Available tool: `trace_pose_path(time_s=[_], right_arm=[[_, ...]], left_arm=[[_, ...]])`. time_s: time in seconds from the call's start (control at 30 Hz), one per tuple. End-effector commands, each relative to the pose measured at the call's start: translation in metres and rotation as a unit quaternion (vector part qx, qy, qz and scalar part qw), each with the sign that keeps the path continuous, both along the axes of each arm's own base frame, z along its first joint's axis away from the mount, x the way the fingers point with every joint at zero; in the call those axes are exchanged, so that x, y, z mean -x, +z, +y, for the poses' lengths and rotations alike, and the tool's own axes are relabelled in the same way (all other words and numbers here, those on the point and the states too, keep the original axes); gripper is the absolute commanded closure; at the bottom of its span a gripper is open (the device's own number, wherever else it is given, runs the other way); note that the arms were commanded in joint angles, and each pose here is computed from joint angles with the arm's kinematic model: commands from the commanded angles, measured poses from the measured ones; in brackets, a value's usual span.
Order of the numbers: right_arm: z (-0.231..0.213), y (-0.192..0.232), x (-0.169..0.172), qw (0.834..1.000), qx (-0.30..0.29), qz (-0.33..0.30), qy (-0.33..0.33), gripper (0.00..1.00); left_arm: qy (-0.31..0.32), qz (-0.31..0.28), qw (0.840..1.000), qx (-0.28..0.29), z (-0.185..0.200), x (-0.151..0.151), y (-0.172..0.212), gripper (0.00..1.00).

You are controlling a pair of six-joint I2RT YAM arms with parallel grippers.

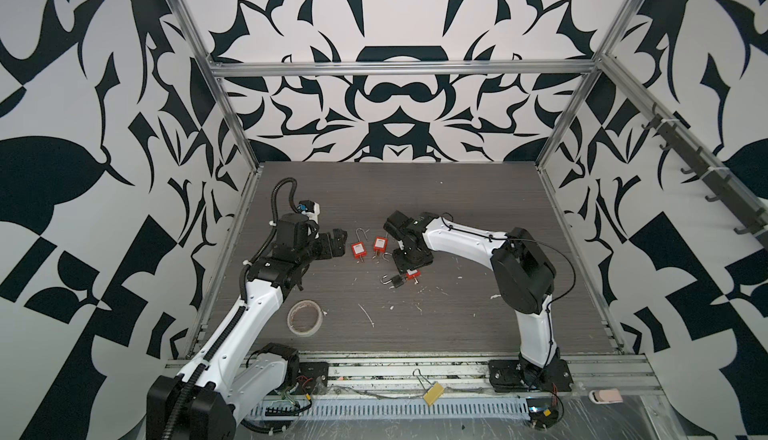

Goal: Lock with the key

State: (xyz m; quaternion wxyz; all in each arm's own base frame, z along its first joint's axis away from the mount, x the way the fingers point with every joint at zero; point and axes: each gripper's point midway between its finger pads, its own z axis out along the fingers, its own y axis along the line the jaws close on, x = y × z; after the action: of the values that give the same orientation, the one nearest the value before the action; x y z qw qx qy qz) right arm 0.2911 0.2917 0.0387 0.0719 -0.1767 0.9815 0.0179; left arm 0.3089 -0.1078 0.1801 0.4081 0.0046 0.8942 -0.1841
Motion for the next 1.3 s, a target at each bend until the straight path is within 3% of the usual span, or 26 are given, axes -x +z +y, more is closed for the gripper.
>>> trace_pose_path(time_s=[0.0, 0.43, 0.77, 1.17, 1.27], right_arm=[[0.001, 0.018, -0.002, 1.0, 0.0, -0.011, 0.005, 0.4], [-0.005, 0.006, -0.004, 1.0, 0.004, 0.011, 0.003, 0.47], [-0.009, -0.004, -0.001, 1.0, 0.014, 0.021, 0.012, 0.46], [-0.005, -0.007, 0.001, 0.999, 0.002, 0.025, 0.027, 0.54], [-0.003, -0.006, 0.003, 0.999, -0.007, 0.026, 0.03, 0.55]], left_arm=[[0.005, 0.006, 1.0, 0.001, 0.0, -0.002, -0.001, 0.01], [0.008, 0.014, 1.0, 0.002, -0.003, -0.006, 0.003, 0.01], [0.007, 0.014, 1.0, -0.009, -0.009, -0.009, 0.006, 0.01], [0.075, 0.013, 0.996, -0.043, 0.008, -0.018, 0.0, 0.01], [0.044, -0.001, 0.998, -0.038, 0.0, -0.017, 0.005, 0.01]])
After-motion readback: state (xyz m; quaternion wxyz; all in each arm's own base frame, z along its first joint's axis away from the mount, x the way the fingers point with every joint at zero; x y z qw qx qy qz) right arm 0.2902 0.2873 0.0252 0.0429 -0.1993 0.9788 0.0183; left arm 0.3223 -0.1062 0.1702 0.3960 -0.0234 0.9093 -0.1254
